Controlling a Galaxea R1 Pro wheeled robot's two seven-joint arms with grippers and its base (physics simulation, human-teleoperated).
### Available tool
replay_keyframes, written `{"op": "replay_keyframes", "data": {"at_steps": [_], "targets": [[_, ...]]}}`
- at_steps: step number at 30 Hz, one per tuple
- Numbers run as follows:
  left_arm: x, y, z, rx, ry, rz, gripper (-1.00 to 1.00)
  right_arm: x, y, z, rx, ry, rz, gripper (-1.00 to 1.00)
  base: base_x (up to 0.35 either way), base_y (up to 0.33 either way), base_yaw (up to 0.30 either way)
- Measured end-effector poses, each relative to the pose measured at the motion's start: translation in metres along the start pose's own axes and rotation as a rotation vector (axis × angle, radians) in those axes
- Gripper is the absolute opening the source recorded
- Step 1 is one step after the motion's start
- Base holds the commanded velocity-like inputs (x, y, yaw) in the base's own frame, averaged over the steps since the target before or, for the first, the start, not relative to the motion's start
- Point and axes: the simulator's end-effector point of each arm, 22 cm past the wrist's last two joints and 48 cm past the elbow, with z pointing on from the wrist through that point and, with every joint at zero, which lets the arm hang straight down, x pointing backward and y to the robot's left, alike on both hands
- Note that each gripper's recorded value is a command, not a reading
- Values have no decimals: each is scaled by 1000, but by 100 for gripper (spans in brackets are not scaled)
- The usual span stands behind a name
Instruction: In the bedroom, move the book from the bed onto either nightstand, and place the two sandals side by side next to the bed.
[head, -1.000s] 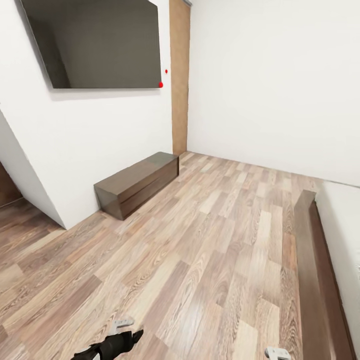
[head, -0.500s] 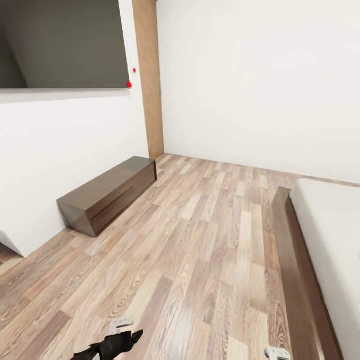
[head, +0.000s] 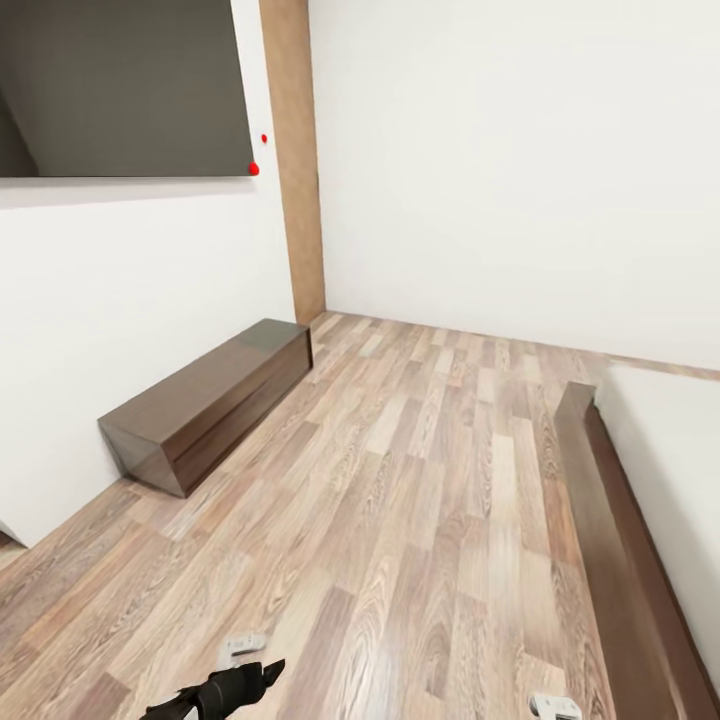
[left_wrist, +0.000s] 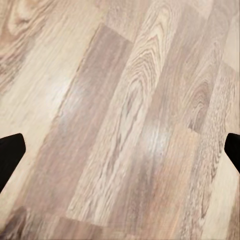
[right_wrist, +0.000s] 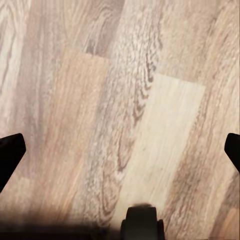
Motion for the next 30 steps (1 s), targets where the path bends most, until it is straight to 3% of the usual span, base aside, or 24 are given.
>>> {"op": "replay_keyframes", "data": {"at_steps": [14,21,30], "targets": [[0,0,0,0,0,0,100,0,-1,0,0,0,0,100,264,185,-23],[-1,-1,0,1,-1,1,100,-1,-1,0,0,-2,0,100,232,168,-251],[-1,-2,0,3,-2,2,100,-2,-1,-1,0,-4,-1,100,50,38,-294]]}}
